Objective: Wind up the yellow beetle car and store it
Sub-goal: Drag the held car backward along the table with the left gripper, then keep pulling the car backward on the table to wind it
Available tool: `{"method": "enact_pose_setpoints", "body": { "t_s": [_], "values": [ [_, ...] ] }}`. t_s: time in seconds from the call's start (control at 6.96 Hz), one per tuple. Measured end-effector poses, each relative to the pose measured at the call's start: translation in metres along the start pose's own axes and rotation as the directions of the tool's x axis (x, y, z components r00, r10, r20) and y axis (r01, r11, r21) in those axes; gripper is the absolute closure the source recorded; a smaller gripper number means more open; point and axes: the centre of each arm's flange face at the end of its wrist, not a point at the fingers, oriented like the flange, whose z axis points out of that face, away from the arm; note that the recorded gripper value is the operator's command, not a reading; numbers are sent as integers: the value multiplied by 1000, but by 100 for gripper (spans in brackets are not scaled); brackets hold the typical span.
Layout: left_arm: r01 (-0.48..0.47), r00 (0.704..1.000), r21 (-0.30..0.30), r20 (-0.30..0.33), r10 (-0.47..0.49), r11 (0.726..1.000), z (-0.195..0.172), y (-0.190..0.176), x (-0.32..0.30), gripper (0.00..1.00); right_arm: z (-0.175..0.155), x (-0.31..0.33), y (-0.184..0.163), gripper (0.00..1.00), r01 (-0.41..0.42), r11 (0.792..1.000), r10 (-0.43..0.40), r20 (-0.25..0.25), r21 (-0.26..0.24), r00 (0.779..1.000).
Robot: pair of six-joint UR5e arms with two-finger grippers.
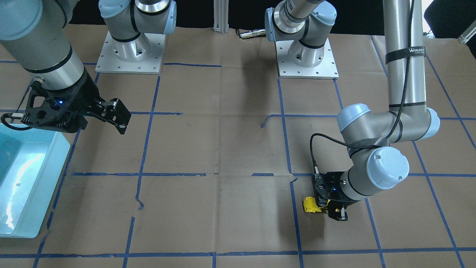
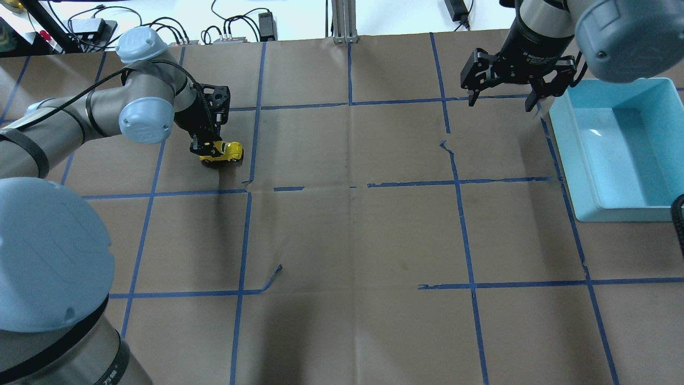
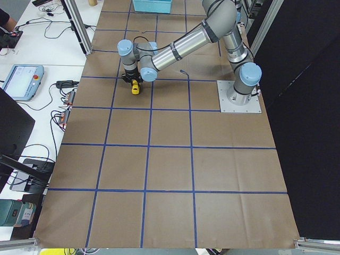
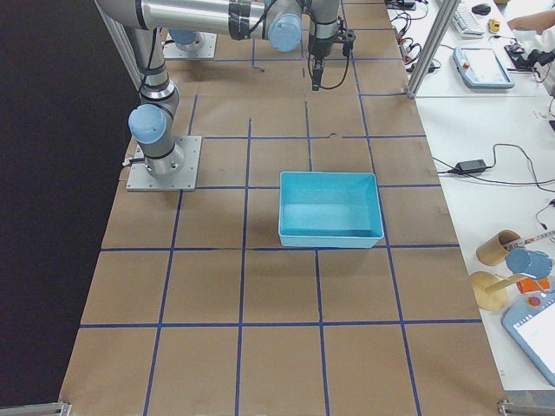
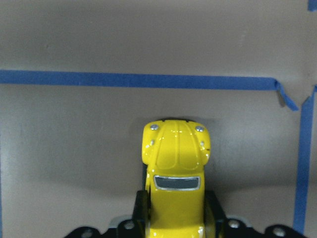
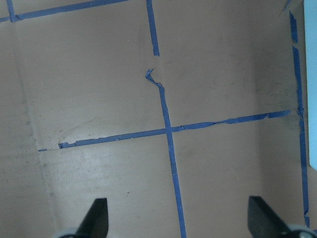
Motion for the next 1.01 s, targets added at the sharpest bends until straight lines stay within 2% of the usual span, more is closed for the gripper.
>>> {"method": "enact_pose_setpoints", "body": {
  "t_s": [1.01],
  "values": [
    [7,1000,0,8,-7,1000,-4,26,-2,100,-1,0,-1,0,1,1000,-1,1,9,1000]
  ]
}}
